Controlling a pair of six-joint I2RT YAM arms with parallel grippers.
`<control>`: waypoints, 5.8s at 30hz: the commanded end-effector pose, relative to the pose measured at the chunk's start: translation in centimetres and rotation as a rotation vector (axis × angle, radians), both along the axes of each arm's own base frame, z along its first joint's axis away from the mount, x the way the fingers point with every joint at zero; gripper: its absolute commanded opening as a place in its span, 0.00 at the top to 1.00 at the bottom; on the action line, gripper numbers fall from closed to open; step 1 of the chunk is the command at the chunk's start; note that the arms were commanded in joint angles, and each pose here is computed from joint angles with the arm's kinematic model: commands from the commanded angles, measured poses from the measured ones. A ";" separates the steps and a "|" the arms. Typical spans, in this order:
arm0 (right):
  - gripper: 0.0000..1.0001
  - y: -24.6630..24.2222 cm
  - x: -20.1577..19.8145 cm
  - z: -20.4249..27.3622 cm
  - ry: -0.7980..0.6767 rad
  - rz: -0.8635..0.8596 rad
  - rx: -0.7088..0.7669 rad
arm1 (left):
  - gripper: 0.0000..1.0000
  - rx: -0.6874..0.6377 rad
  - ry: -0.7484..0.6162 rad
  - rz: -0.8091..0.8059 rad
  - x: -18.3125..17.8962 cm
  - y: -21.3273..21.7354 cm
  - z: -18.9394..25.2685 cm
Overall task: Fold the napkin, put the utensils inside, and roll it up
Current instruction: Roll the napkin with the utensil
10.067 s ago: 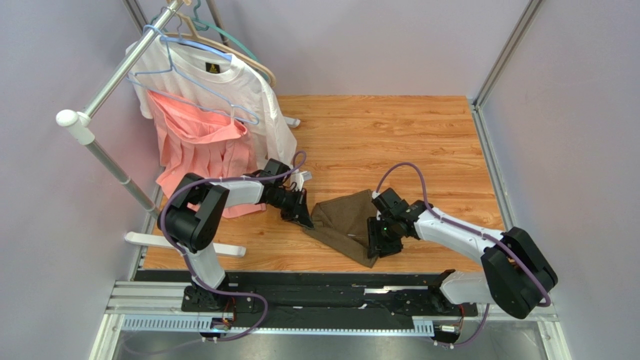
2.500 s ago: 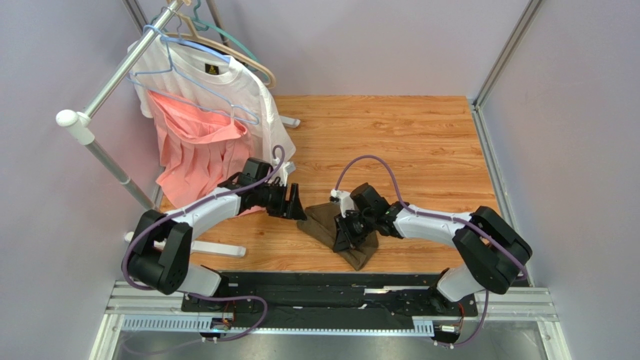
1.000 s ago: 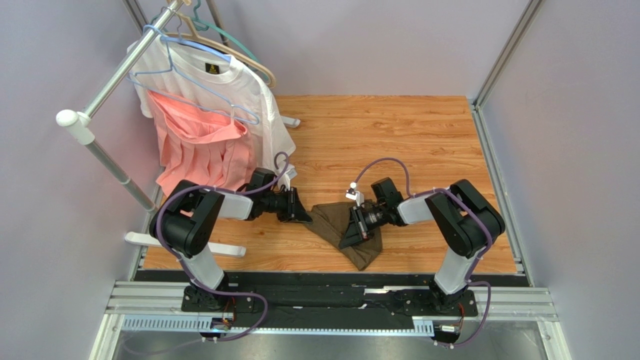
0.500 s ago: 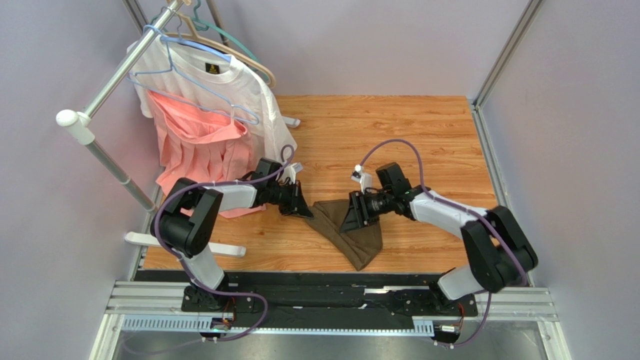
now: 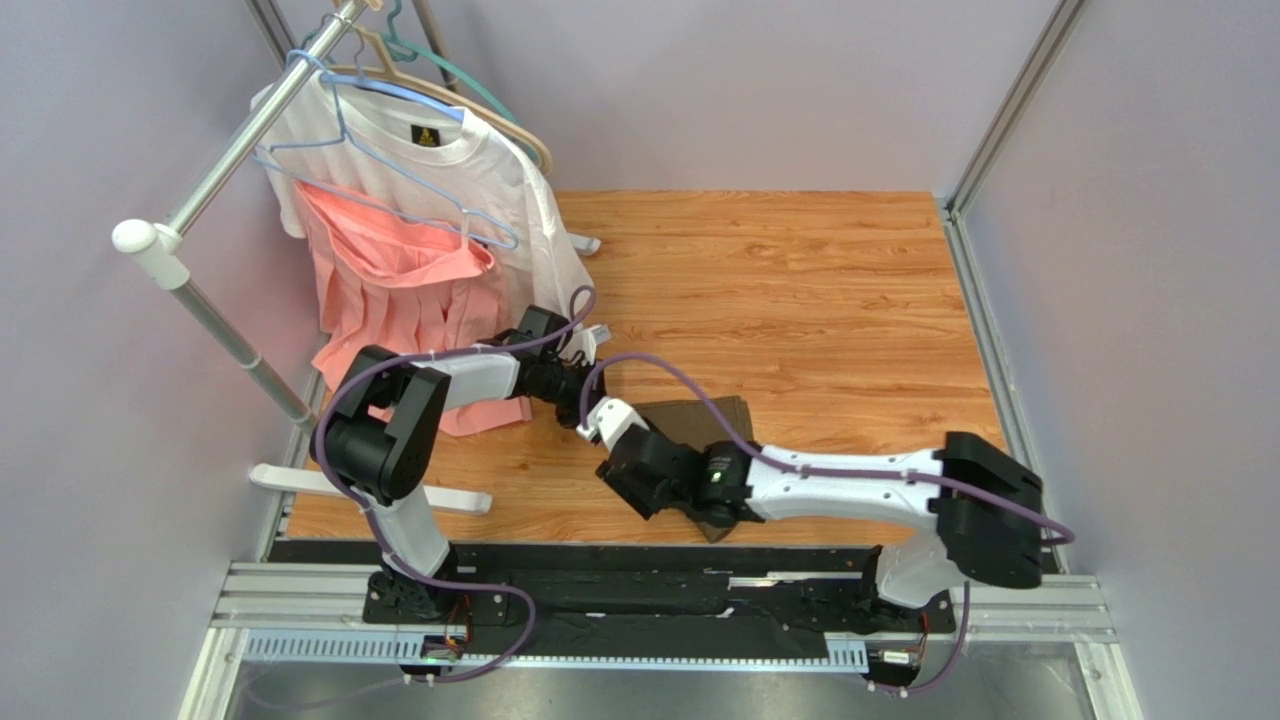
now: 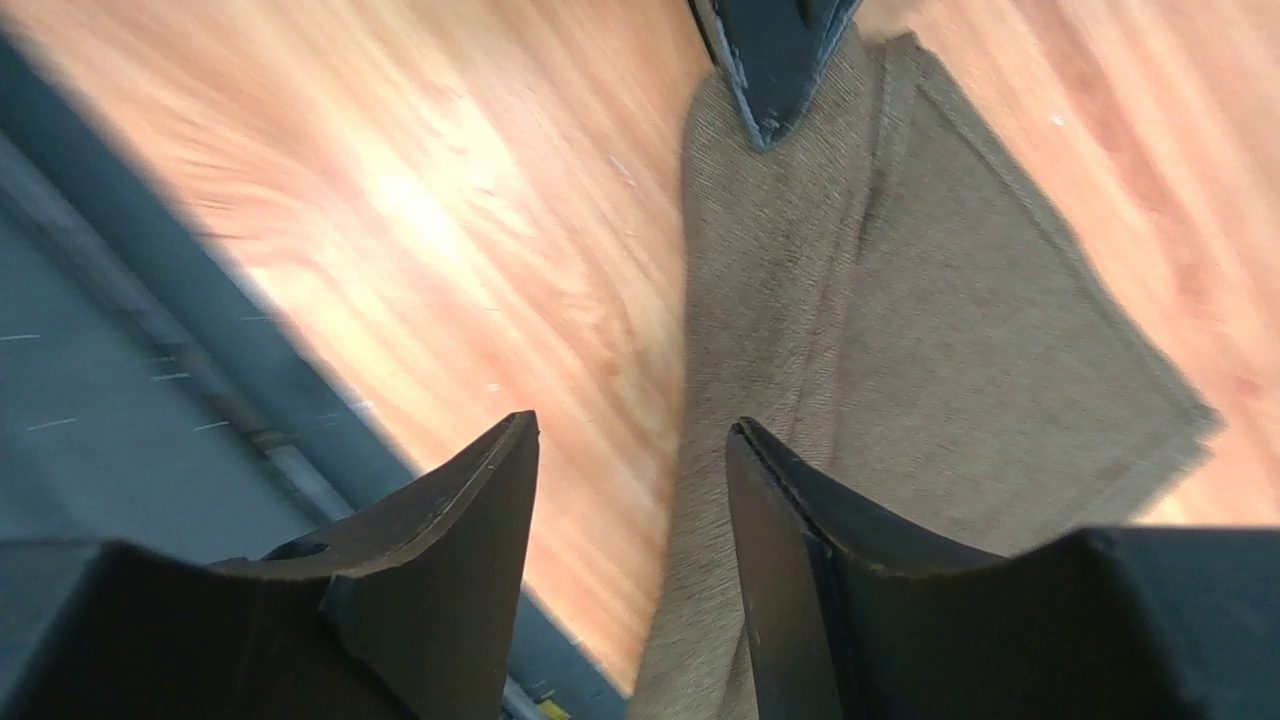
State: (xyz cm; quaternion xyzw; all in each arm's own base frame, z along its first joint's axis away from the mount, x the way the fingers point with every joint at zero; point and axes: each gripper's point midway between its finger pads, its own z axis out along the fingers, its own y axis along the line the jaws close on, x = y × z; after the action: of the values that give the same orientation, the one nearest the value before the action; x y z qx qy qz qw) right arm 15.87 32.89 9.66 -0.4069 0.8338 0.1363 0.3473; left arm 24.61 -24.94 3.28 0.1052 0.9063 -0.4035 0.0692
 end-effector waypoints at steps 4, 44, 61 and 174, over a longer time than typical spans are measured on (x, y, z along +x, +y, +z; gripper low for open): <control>0.46 -1.9 2.5 -1.8 -0.317 -0.105 -0.297 | 1.00 0.033 0.000 -0.030 -0.3 0.5 -0.3; 1.00 -0.7 -2.0 -6.0 0.493 0.050 0.177 | 0.27 0.007 -0.307 0.137 0.8 3.3 5.6; 1.00 -2.2 -0.2 -7.1 0.730 -0.001 0.457 | 0.26 -0.169 -0.388 0.087 -0.3 1.7 4.7; 0.30 -5.0 -7.3 1.0 0.241 -0.311 -0.128 | 1.00 -0.030 -0.072 -0.001 -1.9 0.8 -0.7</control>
State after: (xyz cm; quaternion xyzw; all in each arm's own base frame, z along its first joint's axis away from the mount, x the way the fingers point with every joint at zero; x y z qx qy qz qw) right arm 6.60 27.91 9.22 -0.2444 0.9439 0.1684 0.1446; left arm 22.49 -24.42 3.19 0.1103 0.8910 -0.4284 0.1026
